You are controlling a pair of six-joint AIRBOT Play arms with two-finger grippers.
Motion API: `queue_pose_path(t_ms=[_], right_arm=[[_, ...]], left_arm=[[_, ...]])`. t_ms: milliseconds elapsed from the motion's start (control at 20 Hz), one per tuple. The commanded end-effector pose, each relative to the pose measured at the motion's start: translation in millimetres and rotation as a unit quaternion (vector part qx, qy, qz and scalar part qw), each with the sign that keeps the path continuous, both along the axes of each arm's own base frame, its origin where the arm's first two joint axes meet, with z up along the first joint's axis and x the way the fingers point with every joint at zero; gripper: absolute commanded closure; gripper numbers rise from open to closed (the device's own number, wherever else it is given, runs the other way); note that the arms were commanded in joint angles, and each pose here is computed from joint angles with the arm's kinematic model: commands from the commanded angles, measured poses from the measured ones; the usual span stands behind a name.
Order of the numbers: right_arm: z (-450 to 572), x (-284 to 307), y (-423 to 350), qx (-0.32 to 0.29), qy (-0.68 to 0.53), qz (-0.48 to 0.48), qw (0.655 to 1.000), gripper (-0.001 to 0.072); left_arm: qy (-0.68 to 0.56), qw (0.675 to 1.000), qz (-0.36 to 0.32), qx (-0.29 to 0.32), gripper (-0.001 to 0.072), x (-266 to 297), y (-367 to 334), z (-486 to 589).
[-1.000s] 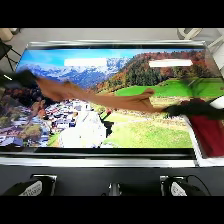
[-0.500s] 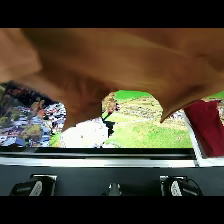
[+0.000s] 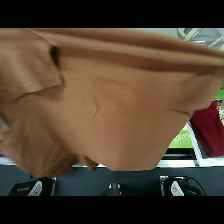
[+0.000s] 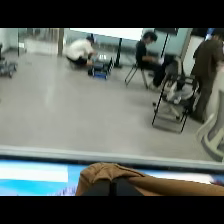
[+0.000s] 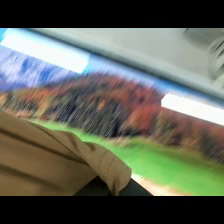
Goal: Fold the shirts.
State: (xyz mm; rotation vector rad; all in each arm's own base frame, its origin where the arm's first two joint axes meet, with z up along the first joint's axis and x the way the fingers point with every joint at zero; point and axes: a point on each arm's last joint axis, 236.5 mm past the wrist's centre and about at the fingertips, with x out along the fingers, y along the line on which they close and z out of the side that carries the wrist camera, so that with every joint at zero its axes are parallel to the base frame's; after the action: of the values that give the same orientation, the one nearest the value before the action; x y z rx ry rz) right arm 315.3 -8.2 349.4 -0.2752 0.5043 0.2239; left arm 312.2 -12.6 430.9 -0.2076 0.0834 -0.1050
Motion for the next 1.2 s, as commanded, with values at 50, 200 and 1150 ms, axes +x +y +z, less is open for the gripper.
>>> queue_pose_path(t_ms=[50,200,1150], right_arm=[[-132.3,83.4,3.6,0.039,0.188,0.025,0.981,0.0696],[-214.6,165.8,32.9,0.024,0.212,0.032,0.976,0.0694],[-366.4,73.5,-40.5,0.188,0.513,0.059,0.835,0.028]], left_arm=[[0.201,0.979,-0.001,-0.02,0.0683,101.1,18.9,-164.0],[0.298,0.954,-0.019,-0.013,0.0683,147.2,21.4,-259.2],[0.677,0.719,-0.118,-0.101,0.0182,34.8,-9.3,-474.3]])
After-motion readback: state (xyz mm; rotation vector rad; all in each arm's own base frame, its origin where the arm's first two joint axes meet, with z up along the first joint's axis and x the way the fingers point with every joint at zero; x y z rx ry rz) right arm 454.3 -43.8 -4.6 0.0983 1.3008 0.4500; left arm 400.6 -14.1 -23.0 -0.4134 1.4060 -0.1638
